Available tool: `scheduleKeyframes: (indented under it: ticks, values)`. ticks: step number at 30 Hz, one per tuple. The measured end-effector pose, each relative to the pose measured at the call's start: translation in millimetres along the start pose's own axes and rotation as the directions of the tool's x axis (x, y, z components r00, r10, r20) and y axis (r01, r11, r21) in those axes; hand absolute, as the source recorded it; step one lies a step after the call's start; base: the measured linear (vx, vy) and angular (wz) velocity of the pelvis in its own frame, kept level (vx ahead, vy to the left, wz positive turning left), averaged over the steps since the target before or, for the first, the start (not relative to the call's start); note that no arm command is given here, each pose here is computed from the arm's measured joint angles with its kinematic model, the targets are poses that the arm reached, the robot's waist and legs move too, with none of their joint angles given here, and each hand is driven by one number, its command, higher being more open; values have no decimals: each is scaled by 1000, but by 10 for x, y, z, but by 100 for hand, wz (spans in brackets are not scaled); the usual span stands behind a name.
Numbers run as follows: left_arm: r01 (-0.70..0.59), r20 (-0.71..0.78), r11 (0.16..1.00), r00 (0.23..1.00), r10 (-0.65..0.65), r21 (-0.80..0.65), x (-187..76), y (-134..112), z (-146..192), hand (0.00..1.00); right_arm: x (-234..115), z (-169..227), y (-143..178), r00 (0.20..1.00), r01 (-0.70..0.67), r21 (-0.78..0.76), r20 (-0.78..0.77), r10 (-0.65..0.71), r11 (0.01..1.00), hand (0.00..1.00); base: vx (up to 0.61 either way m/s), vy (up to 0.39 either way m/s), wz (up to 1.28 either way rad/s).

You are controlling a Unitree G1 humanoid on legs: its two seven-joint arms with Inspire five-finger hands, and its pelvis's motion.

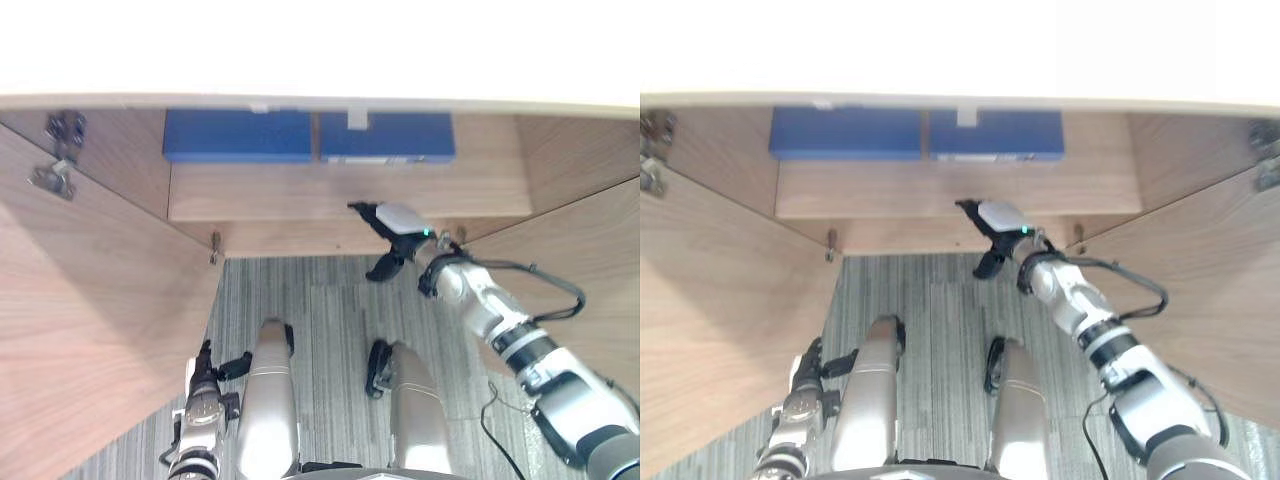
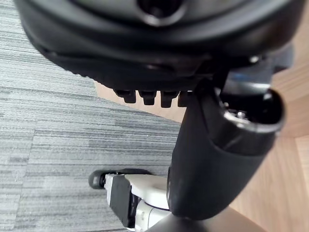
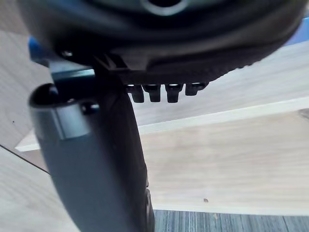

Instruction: Walk over to the cabinet, pick up the folder, carry it to the office cabinet, place the folder inside the office cabinet, then close the office cabinet door

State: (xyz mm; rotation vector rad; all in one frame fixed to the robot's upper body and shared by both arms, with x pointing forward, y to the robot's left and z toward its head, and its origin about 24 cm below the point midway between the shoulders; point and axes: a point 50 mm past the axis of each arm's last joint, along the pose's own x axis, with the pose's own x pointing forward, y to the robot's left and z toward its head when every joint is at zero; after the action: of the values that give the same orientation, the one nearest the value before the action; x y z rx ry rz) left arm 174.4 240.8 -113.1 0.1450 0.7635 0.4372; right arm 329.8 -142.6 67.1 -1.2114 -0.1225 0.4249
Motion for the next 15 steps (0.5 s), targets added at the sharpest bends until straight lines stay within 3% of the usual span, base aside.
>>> scheduleKeyframes:
  ticks: [4, 7, 12, 15]
  values:
    - [-6, -144, 999, 990, 11, 33, -119, 87, -441, 100, -414, -287, 926, 962, -87, 332, -218, 166, 939, 100, 175, 79, -20]
    - [-6, -223, 999, 975, 15, 42, -220, 155, -693, 100, -823, -483, 1423, 879, -14, 565, -385, 280, 825, 100, 183, 86, -30]
    - [-17, -334, 998, 942, 38, 67, -355, 273, -1004, 100, -1415, -584, 1924, 722, 274, 760, -567, 396, 589, 100, 26, 41, -88]
    - [-53, -389, 997, 919, 69, 51, -456, 373, -1172, 100, -1643, -523, 2140, 614, 572, 753, -656, 438, 325, 100, -82, -5, -108]
